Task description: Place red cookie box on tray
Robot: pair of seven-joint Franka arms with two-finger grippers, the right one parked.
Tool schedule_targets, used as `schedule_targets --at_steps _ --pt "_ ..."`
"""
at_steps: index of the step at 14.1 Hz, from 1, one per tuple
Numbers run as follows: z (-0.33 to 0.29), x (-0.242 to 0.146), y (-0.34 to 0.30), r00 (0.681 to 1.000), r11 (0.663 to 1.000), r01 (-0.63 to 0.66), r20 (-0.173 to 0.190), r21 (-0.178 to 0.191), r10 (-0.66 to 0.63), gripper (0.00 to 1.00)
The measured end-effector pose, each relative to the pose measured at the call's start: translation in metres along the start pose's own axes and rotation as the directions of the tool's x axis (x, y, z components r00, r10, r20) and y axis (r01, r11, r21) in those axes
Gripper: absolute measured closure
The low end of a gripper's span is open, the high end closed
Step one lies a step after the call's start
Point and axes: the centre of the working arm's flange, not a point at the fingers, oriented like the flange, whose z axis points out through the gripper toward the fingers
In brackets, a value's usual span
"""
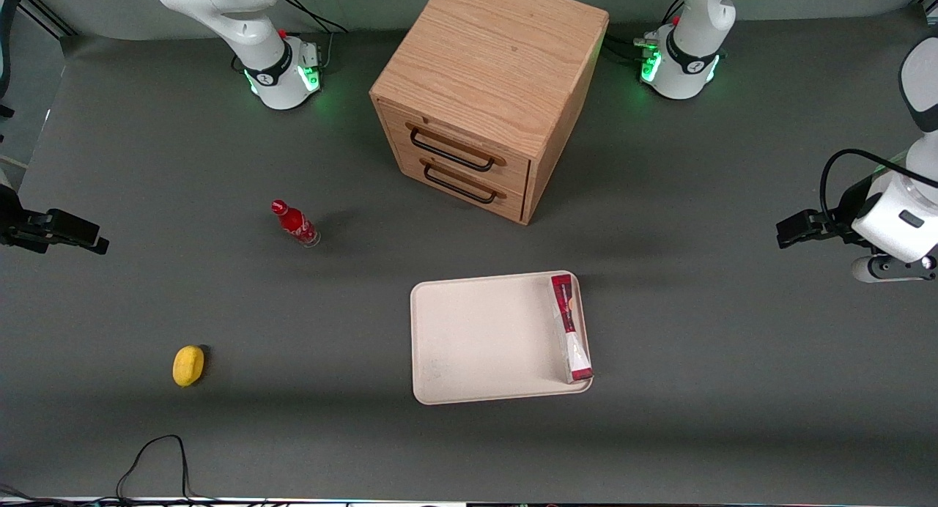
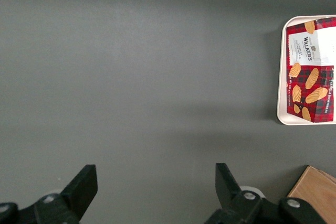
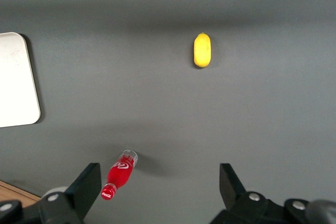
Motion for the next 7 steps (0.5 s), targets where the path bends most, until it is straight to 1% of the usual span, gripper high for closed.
schedule_targets --at_steps 2,4,7 --pt "-0.0047 -0.0083 -0.0022 0.999 1.0 -0.012 0.031 0.002 0.011 0.0" --pt "-0.0057 -0.0106 -0.0047 0.998 0.999 -0.037 0.042 0.002 0.037 0.0" --pt "-0.0053 -0.0109 -0.0055 0.998 0.999 -0.047 0.046 0.001 0.047 0.0"
